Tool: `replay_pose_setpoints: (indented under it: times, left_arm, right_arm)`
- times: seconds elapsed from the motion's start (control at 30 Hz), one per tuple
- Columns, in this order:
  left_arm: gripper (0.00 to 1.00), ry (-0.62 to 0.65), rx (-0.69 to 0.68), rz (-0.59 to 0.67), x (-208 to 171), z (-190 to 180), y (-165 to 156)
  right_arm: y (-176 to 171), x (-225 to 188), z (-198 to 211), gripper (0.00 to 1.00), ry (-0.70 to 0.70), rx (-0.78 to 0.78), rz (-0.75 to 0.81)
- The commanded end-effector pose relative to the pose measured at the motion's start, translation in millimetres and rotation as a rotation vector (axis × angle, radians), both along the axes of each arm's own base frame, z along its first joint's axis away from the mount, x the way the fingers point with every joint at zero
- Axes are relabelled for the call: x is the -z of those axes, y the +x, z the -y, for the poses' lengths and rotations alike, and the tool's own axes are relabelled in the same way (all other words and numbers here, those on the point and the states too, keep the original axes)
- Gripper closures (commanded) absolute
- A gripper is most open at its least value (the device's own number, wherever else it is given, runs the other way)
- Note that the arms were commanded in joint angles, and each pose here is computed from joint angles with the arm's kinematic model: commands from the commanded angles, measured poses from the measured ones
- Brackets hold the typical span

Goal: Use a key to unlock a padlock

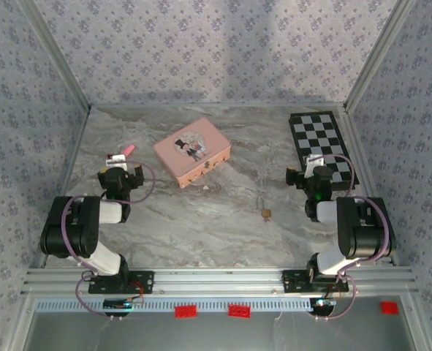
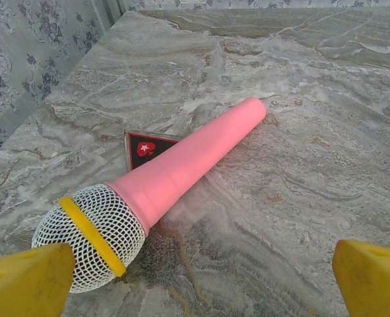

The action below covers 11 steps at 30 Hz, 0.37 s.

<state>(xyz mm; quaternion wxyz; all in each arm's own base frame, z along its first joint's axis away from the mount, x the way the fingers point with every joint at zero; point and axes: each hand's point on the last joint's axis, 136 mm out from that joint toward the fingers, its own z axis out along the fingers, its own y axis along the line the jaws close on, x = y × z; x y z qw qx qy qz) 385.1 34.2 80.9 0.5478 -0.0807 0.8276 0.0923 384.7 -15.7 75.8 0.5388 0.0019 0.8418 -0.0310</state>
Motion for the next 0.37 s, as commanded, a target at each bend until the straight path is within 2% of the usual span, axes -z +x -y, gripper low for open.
replay_pose_setpoints:
  times: [0.0,0.33]
  left_arm:
    - [0.00,-0.020,0.005,0.038,-10.9,0.4,6.5]
    - [0.00,-0.019,0.005,0.037,-10.8,0.1,6.5]
  right_arm:
    - [7.7,-9.9,2.6,0.01,0.005,0.018,0.034]
    - [7.9,-10.1,2.3,0.01,0.007,0.015,0.033]
